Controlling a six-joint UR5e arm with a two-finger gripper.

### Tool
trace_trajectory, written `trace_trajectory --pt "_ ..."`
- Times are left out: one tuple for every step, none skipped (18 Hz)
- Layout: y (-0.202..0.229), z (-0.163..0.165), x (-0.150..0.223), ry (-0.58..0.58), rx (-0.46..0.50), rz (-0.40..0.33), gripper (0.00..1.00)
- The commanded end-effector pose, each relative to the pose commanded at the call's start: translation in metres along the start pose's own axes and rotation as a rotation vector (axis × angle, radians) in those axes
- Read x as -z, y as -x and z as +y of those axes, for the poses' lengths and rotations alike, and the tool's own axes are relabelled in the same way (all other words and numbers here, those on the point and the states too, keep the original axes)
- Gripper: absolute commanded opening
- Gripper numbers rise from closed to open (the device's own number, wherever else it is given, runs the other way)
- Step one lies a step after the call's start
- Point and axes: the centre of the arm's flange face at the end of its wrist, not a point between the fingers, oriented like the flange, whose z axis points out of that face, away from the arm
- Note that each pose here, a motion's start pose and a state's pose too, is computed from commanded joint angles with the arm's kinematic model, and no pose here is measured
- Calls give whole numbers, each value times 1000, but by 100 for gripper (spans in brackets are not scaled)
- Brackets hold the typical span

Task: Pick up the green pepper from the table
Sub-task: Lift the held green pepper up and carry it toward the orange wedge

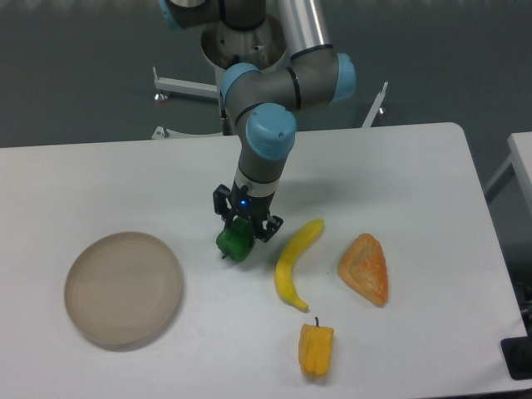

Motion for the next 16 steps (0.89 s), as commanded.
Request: trace_trajectory --pt "6 -1 9 -8 -8 -11 32" --pt "14 0 17 -15 -15 -23 32" --pt "24 5 24 -20 -19 -34 32" --pt "33 11 30 -24 -28 -45 32" --pt "44 15 37 -29 -43 -60 32" --pt "52 14 45 -37 -75 -77 32" --pt "61 12 54 -42 -101 -97 33" --pt "73 8 71 -38 -115 -123 33" --pt "91 12 83 -7 -105 -127 33" --pt "106 15 89 36 -102 -112 33" --pt "116 10 98 72 -135 -103 33" --pt "124 7 103 97 -178 -102 33" --pt "132 8 109 115 -210 -112 33" --pt "142 12 115 120 -218 -128 33" --pt "149 12 118 120 -223 -134 33" --pt "156 11 119 119 -233 -142 33"
